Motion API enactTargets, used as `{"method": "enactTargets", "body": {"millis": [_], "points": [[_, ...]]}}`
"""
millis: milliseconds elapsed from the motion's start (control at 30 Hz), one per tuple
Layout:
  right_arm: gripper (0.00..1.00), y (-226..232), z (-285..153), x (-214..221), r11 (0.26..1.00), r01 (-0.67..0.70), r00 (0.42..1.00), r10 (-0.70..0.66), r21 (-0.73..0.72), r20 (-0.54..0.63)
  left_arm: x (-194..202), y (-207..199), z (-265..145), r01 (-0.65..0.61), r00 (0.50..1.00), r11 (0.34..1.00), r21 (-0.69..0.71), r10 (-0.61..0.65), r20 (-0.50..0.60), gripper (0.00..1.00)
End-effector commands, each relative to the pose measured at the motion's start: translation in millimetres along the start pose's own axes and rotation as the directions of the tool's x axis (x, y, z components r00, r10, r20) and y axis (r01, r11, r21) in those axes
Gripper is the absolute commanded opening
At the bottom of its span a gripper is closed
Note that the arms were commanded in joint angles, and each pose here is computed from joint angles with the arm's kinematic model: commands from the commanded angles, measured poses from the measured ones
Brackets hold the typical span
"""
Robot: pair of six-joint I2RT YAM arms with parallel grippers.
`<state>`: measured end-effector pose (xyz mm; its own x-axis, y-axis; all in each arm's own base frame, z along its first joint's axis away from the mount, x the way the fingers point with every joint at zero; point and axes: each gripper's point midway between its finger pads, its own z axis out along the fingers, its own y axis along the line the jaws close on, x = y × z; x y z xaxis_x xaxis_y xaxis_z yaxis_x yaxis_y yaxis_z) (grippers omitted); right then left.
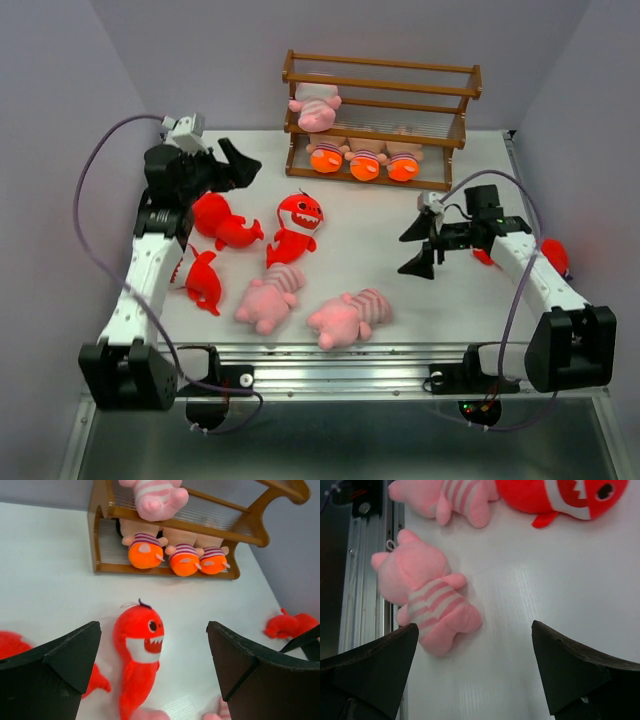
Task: Place and organize the stuffed toys onto the shelf
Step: Place the stuffed toy onto shelf, then grab a stuffed toy with the right arm
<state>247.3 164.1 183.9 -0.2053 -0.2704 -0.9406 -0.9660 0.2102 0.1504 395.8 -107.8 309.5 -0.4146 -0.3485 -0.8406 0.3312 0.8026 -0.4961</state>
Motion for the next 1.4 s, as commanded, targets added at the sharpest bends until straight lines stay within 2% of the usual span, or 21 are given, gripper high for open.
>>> {"method": "enactTargets", "body": {"millis": [0, 67, 100, 167, 200, 233, 400, 533, 567, 667, 800, 867, 900, 967, 1000, 1100, 1167, 1233, 1267, 1333, 1367], "points": [[1.00, 48, 18, 22, 0.969, 0.125, 0.968, -0.166, -0.211, -0.188, 3, -1, -64, -0.213, 0.956, 0.972, -0.099, 0.228, 0.184, 0.99], [1.00, 51, 25, 26, 0.962, 0.166, 0.940, -0.222, -0.219, -0.260, 13, 0, -85, -0.190, 0.948, 0.974, -0.126, 0.215, 0.236, 0.99], [1.00, 61, 37, 22, 0.943, 0.207, 0.919, -0.279, -0.261, -0.278, 23, 6, -102, -0.107, 0.945, 0.981, -0.164, 0.151, 0.289, 0.99], [1.00, 59, 49, 20, 0.932, 0.265, 0.878, -0.339, -0.248, -0.339, 34, 8, -115, -0.047, 0.939, 0.985, -0.167, 0.101, 0.329, 0.99], [1.00, 74, 64, 19, 0.910, 0.287, 0.856, -0.384, -0.298, -0.347, 49, 6, -115, -0.031, 0.949, 0.990, -0.135, 0.072, 0.308, 0.99], [1.00, 69, 73, 10, 0.900, 0.338, 0.832, -0.422, -0.276, -0.359, 53, -2, -123, -0.029, 0.948, 0.994, -0.106, 0.061, 0.314, 0.98], [1.00, 99, 116, 2, 0.872, 0.374, 0.784, -0.479, -0.316, -0.395, 84, -10, -132, 0.005, 0.972, 0.999, -0.051, 0.007, 0.235, 0.98], [1.00, 110, 141, 16, 0.864, 0.362, 0.737, -0.495, -0.350, -0.461, 93, -10, -147, -0.024, 0.970, 0.997, -0.073, 0.041, 0.239, 0.98], [1.00, 115, 149, 26, 0.853, 0.376, 0.700, -0.518, -0.363, -0.492, 92, -13, -148, -0.027, 0.969, 0.997, -0.067, 0.043, 0.245, 0.98], [1.00, 116, 160, 49, 0.845, 0.379, 0.644, -0.533, -0.377, -0.549, 90, -16, -150, -0.033, 0.964, 0.998, -0.055, 0.046, 0.262, 0.98], [0.89, 106, 166, 77, 0.859, 0.362, 0.597, -0.512, -0.363, -0.618, 92, -12, -147, -0.021, 0.960, 0.998, -0.054, 0.036, 0.278, 0.97], [0.73, 103, 165, 86, 0.868, 0.349, 0.580, -0.496, -0.353, -0.646, 92, -12, -146, -0.026, 0.960, 0.998, -0.052, 0.039, 0.278, 0.97], [0.59, 103, 164, 90, 0.871, 0.339, 0.577, -0.491, -0.356, -0.653, 94, -15, -146, -0.032, 0.962, 0.999, -0.036, 0.040, 0.269, 0.96], [0.40, 108, 159, 97, 0.880, 0.311, 0.580, -0.475, -0.359, -0.662, 95, -22, -144, -0.058, 0.964, 0.998, 0.006, 0.055, 0.261, 0.94], [0.21, 110, 156, 94, 0.881, 0.312, 0.590, -0.473, -0.356, -0.654, 98, -33, -144, -0.087, 0.966, 0.994, 0.071, 0.067, 0.251, 0.93], [0.01, 111, 143, 85, 0.891, 0.311, 0.628, -0.453, -0.330, -0.633, 106, -51, -145, -0.122, 0.970, 0.977, 0.177, 0.079, 0.231, 0.91], [0.01, 110, 137, 70, 0.912, 0.282, 0.688, -0.409, -0.299, -0.599, 109, -52, -143, -0.117, 0.973, 0.976, 0.186, 0.075, 0.218, 0.91], [0.01, 86, 124, 47, 0.948, 0.245, 0.763, -0.318, -0.204, -0.563, 115, -56, -138, -0.114, 0.981, 0.970, 0.217, 0.076, 0.176, 0.91], [0.01, 69, 109, 26, 0.971, 0.195, 0.834, -0.237, -0.136, -0.499, 116, -57, -136, -0.109, 0.984, 0.968, 0.228, 0.072, 0.164, 0.91], [0.01, 60, 93, -14, 0.984, 0.143, 0.914, -0.172, -0.105, -0.367, 118, -64, -132, -0.108, 0.986, 0.956, 0.274, 0.067, 0.153, 0.91], [0.01, 45, 81, -24, 0.990, 0.138, 0.926, -0.143, -0.042, -0.349, 119, -68, -132, -0.110, 0.986, 0.950, 0.292, 0.066, 0.156, 0.91]]}}
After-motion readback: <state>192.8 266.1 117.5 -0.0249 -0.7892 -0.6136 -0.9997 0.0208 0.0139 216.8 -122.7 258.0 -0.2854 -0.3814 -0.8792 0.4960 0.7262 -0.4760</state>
